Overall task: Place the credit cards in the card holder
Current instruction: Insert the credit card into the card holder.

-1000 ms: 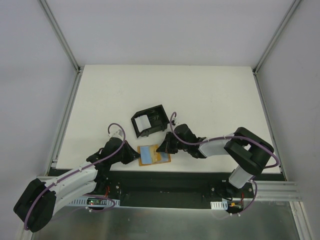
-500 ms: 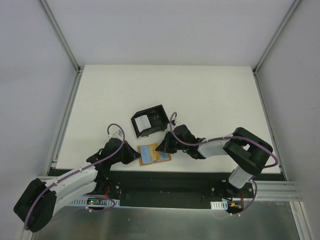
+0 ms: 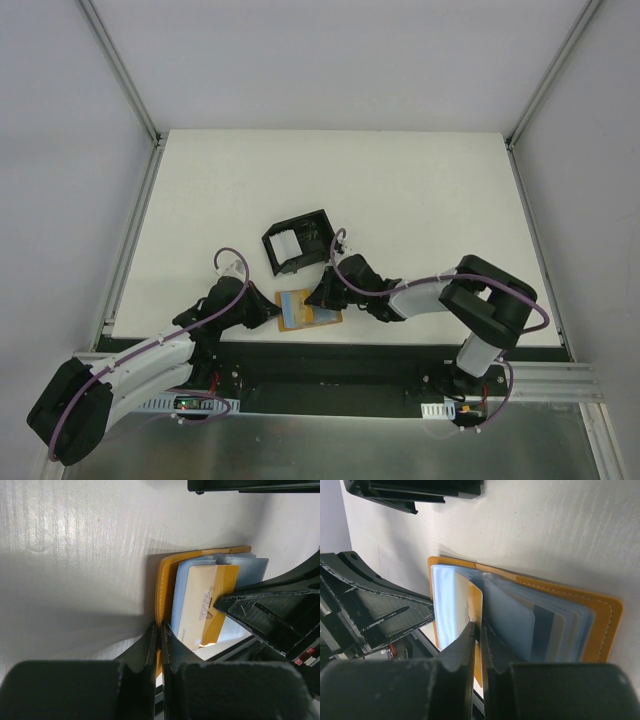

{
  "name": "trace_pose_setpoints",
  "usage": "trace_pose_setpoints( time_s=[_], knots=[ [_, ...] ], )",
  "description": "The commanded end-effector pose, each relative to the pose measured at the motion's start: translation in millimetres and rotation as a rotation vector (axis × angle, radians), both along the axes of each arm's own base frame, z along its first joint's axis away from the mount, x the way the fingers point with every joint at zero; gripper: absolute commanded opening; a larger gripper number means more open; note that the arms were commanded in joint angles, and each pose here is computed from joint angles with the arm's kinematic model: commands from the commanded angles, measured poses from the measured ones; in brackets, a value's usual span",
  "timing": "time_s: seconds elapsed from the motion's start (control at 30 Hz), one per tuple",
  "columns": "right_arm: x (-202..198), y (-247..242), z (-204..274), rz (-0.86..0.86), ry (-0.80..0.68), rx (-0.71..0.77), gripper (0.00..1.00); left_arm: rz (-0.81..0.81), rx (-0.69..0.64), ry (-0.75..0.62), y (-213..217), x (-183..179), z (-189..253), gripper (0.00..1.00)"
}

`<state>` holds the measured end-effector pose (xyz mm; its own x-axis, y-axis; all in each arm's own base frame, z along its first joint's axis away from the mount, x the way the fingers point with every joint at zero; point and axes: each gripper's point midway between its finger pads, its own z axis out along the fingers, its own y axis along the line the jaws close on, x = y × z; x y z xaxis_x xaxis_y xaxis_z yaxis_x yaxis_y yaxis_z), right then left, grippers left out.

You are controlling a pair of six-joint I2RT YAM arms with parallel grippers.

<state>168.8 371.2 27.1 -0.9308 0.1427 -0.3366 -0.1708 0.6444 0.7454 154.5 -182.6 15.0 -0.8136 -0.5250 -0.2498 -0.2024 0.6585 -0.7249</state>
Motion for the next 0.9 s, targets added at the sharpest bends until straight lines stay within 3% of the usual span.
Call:
trace_pose_setpoints(
  time_s=[0.0, 0.17, 0.23, 0.87],
  knots=[
    [-0.2, -3.9, 6.3, 0.007, -0.04, -0.062, 0.12, 0.021, 0.048, 0.052, 13.0, -10.2, -21.3, 0.0],
    [1.5, -19.9, 17.3, 0.014, -0.079, -0.152, 0.31, 0.019, 0.049, 0.05, 13.2, -10.4, -21.7, 0.0],
    [0.9, -20.6, 19.1, 0.026, -0.08, -0.167, 0.34, 0.016, 0.051, 0.051, 13.1, -10.7, -21.7, 0.0],
    [-15.6, 29.1, 23.8, 0.173, -0.02, -0.117, 0.36, 0.007, 0.046, 0.042, 11.3, -9.6, -18.7, 0.0]
  ],
)
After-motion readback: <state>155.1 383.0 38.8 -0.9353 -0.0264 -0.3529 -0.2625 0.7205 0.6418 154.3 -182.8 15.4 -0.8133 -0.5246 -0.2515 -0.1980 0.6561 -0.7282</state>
